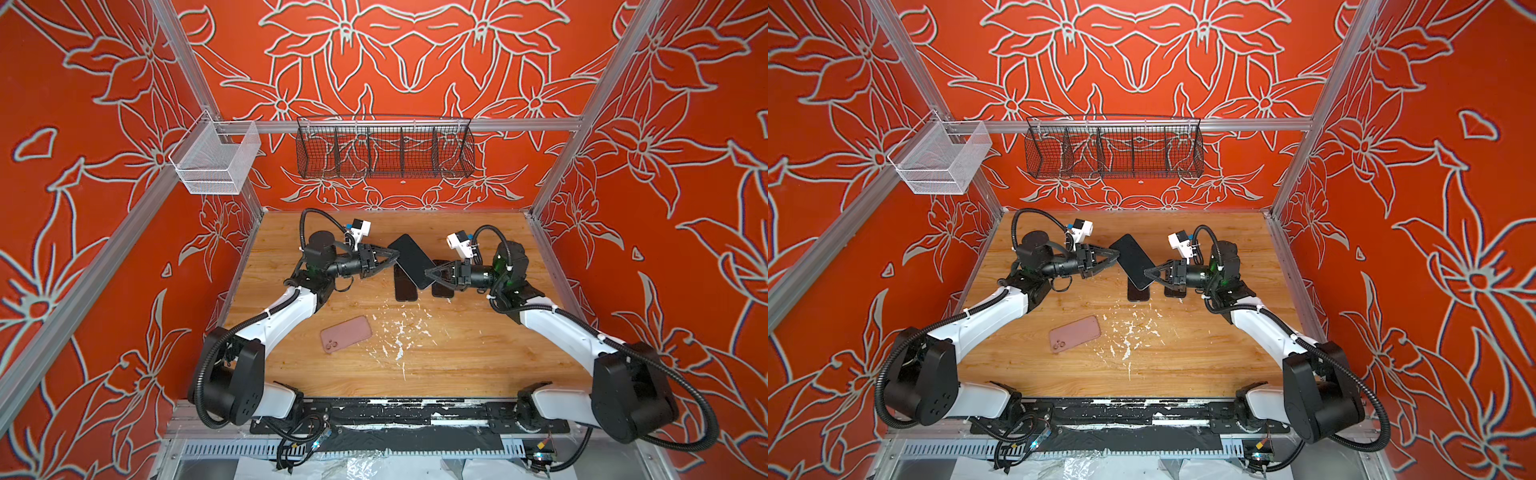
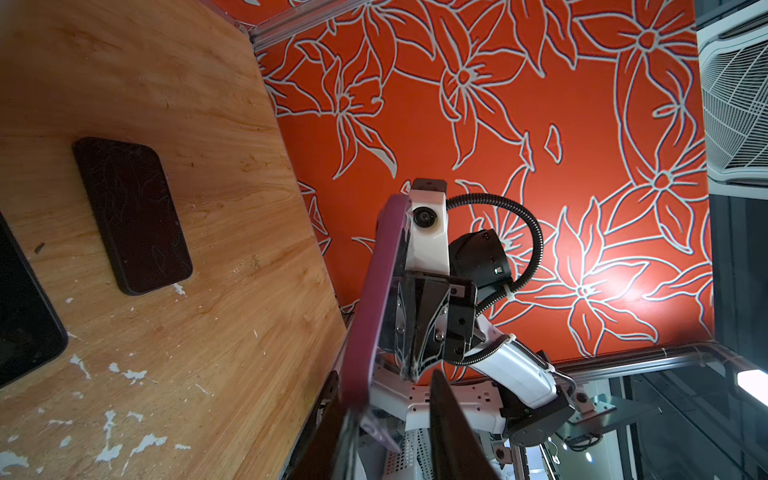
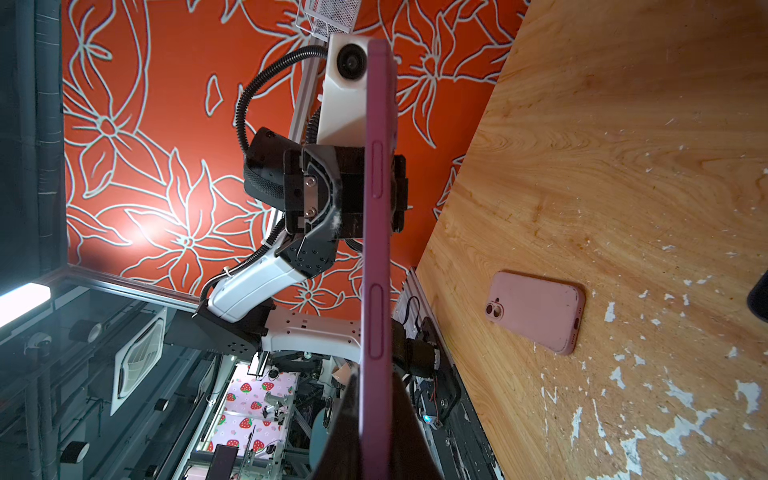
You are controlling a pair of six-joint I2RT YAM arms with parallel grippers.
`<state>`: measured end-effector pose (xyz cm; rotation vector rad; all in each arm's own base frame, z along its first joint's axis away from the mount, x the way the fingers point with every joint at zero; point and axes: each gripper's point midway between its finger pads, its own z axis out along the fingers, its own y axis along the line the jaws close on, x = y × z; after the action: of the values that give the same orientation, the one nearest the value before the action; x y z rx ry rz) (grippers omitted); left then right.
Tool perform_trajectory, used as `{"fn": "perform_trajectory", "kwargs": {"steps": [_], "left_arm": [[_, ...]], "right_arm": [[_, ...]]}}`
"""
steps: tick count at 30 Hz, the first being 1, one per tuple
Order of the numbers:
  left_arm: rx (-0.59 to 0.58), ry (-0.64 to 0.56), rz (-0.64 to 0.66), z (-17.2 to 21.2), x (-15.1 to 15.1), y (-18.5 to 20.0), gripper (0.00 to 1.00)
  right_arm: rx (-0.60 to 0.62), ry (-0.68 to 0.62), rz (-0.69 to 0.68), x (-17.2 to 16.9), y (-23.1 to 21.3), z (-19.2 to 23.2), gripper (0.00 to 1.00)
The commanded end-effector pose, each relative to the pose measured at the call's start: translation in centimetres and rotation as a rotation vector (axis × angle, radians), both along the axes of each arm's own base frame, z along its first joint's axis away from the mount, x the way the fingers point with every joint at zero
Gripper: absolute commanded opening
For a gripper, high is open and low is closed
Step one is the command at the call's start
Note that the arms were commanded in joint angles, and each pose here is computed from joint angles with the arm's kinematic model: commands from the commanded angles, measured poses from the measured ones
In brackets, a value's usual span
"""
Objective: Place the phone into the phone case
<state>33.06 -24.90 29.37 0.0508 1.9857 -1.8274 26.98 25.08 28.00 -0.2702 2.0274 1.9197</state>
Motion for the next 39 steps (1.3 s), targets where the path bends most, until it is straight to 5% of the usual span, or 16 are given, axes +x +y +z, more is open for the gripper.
{"fn": "perform_trajectory", "kwargs": {"steps": [1,5,19,24,28,39], "left_arm": [[-0.032,-0.097,-0.014,2.2,0.0,-0.7,0.30],[-0.072,-0.128,-0.025,3.0,0.2,-1.3,0.29],[-0.125,-0.154,-0.015,4.5,-0.8,-1.1,0.03],[-0.126,-0.141,0.013,4.4,-0.7,-0.9,0.00],[-0.137,-0.123,0.087,4.6,-0.1,-0.2,0.00],[-0.143,-0.079,0.405,6.9,1.9,2.5,0.00]], "right_arm": [[0.026,-0.030,0.017,-0.3,0.1,0.8,0.00],[0.026,-0.023,0.014,-0.4,0.2,0.7,0.00],[0.018,0.008,-0.013,0.4,0.3,-0.1,0.00],[0.043,-0.013,-0.052,1.3,0.2,0.7,0.32],[0.050,-0.047,-0.124,2.0,-0.5,1.5,0.49],[0.160,-0.033,-0.503,2.1,-4.3,2.6,0.72]]}}
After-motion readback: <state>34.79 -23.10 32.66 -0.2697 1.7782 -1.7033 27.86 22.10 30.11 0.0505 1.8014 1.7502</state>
